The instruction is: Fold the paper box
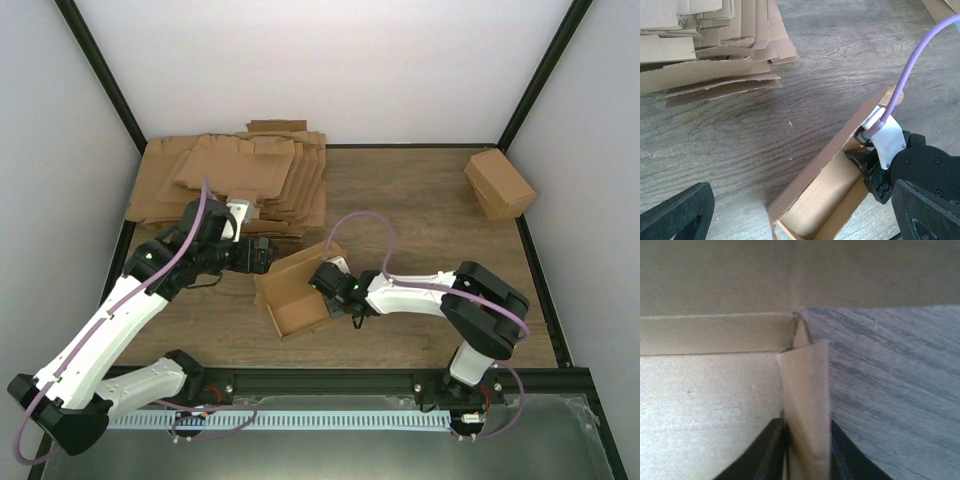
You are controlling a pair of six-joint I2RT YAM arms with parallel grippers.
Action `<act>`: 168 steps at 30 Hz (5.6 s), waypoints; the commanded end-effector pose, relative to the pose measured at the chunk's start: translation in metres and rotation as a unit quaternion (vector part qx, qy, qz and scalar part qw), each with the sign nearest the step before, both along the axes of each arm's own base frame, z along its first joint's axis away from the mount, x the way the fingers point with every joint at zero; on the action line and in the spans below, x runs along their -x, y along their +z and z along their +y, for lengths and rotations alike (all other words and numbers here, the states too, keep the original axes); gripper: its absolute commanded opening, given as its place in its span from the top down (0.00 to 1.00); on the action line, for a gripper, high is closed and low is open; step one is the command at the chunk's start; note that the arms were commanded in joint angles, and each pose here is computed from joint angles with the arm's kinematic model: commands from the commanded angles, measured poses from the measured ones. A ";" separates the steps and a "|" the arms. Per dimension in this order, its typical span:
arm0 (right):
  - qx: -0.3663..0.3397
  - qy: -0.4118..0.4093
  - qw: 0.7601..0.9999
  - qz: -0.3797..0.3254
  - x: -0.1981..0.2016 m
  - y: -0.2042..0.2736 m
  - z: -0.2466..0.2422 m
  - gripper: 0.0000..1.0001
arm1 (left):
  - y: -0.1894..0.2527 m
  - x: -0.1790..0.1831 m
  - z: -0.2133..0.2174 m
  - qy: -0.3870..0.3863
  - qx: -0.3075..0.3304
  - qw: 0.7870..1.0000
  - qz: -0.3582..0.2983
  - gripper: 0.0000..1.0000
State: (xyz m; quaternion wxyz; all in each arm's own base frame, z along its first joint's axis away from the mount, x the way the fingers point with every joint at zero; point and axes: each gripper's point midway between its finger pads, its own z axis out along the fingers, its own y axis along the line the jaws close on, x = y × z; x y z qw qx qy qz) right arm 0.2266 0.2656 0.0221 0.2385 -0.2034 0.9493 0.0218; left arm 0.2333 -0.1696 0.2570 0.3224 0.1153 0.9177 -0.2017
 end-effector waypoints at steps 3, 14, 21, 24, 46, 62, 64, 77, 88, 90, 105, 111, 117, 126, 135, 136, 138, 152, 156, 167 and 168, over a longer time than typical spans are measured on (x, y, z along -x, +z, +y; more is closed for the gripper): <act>0.040 -0.015 0.998 -0.038 -0.014 0.010 -0.007 0.96 | -0.004 0.000 0.005 0.002 -0.011 1.000 -0.005 0.00; 0.038 -0.070 0.996 -0.038 -0.014 0.013 -0.028 0.98 | -0.006 -0.002 0.004 0.004 -0.007 1.000 -0.006 0.00; -0.028 -0.083 0.996 -0.020 -0.015 0.023 -0.035 0.72 | -0.018 0.005 -0.006 -0.009 0.029 1.000 0.008 0.00; -0.067 -0.074 0.995 -0.021 -0.016 0.037 -0.031 0.65 | -0.031 0.010 -0.012 -0.012 0.051 0.998 0.023 0.00; -0.184 0.008 0.980 -0.075 -0.066 0.153 -0.044 0.08 | -0.079 0.029 -0.013 0.033 0.120 0.988 0.087 0.15; -0.179 0.089 0.978 -0.058 -0.078 0.144 -0.020 0.20 | -0.099 0.038 -0.031 -0.012 0.129 0.984 0.123 0.40; -0.174 0.100 0.978 -0.053 -0.079 0.141 -0.017 0.22 | -0.102 0.037 -0.032 -0.006 0.127 0.984 0.127 0.45; -0.196 0.137 0.971 -0.016 -0.071 0.135 0.000 0.44 | -0.109 0.034 -0.039 0.013 0.151 0.977 0.151 0.61; -0.211 0.132 0.968 -0.010 -0.065 0.147 0.000 0.55 | -0.099 0.027 -0.038 0.045 0.167 0.973 0.150 0.70; -0.219 0.128 0.967 -0.006 -0.063 0.147 0.001 0.58 | -0.095 0.026 -0.039 0.049 0.178 0.972 0.148 0.70; -0.226 0.086 0.970 0.020 -0.043 0.108 -0.016 0.79 | -0.102 0.034 -0.052 0.019 0.173 0.975 0.137 0.71; -0.235 0.048 0.971 0.012 -0.030 0.096 -0.032 0.82 | -0.105 0.029 -0.055 0.027 0.183 0.977 0.106 0.71; -0.247 0.028 0.969 0.002 -0.018 0.092 -0.041 0.82 | -0.103 0.021 -0.064 0.036 0.222 0.970 0.095 0.71; -0.252 0.026 0.967 -0.007 -0.016 0.094 -0.041 0.82 | -0.099 0.017 -0.075 0.028 0.225 0.968 0.102 0.70; -0.249 0.020 0.968 -0.004 -0.010 0.088 -0.042 0.81 | -0.120 0.044 -0.103 -0.033 0.175 0.979 0.100 0.70; -0.245 0.016 0.969 -0.004 -0.011 0.087 -0.044 0.81 | -0.123 0.045 -0.103 -0.030 0.168 0.980 0.099 0.70; -0.236 0.005 0.972 -0.004 -0.011 0.083 -0.049 0.81 | -0.125 0.044 -0.100 -0.023 0.161 0.982 0.096 0.70; -0.248 -0.045 0.968 -0.013 0.001 0.087 -0.070 0.68 | -0.142 0.056 -0.087 -0.043 0.103 0.989 0.099 0.70; -0.270 -0.046 0.961 -0.032 0.002 0.104 -0.071 0.51 | -0.143 0.053 -0.085 -0.036 0.097 0.990 0.095 0.70; -0.351 0.011 0.936 -0.021 0.027 0.163 -0.054 0.20 | -0.138 0.053 -0.086 -0.049 0.092 0.991 0.085 0.70; -0.354 0.010 0.935 -0.022 0.028 0.170 -0.055 0.19 | -0.136 0.053 -0.086 -0.048 0.094 0.991 0.085 0.70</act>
